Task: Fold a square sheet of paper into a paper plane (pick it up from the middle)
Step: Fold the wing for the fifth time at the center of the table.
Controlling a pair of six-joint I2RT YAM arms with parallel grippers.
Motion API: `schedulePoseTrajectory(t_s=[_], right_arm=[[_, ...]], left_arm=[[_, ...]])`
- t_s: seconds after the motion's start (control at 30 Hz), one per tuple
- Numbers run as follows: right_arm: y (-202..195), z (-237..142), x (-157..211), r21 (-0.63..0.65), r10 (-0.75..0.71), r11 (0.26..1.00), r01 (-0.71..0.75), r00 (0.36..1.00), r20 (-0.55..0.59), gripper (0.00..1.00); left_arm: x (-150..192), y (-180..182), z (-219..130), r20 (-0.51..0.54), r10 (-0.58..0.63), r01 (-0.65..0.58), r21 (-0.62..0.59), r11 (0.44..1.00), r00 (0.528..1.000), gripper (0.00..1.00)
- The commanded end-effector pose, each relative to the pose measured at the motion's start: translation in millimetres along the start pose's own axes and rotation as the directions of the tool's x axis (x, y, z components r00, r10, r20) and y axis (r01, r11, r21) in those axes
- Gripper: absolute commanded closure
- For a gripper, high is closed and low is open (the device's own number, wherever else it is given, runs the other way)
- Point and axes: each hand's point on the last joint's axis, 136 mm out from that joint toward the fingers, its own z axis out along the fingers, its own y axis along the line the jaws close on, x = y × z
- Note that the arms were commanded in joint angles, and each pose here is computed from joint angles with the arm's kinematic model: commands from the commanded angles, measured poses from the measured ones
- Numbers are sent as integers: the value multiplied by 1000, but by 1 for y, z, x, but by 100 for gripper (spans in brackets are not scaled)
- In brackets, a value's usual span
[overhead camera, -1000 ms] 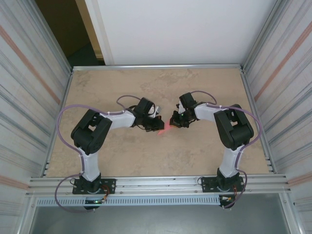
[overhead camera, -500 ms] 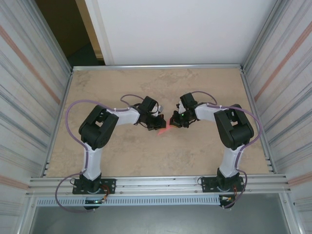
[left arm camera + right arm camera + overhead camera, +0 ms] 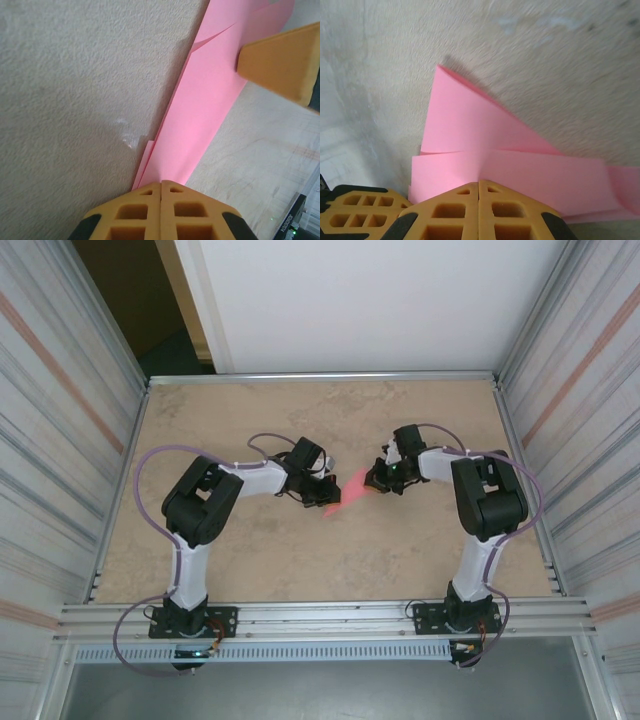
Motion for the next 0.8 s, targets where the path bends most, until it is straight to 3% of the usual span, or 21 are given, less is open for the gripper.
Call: schedulePoseTrajectory(t_s=[0.0, 0.3, 0.47, 0.6, 0.67, 0.77], right_arm=[[-30, 1, -13, 46, 29, 998, -30, 999, 27, 92], [-58, -26, -45, 41, 97, 994, -103, 989, 113, 93], [-41, -58, -55, 83, 31, 995, -48, 980, 198, 91], [-20, -84, -53, 174, -63, 985, 15, 960, 272, 82], [-10, -88, -44, 220, -108, 974, 45, 952, 285, 76], [14, -76, -21, 202, -145, 975, 93, 955, 258, 74]], left_arm=[[38, 51, 5, -106, -96, 76, -175, 982, 990, 100], [39, 51, 6, -112, -93, 73, -173, 982, 989, 100], [37, 49, 6, -111, -84, 65, -168, 984, 990, 100], [36, 44, 7, -113, -70, 52, -158, 986, 991, 100], [35, 42, 7, -113, -66, 48, -156, 987, 991, 100], [33, 38, 7, -112, -58, 42, -144, 989, 992, 100]])
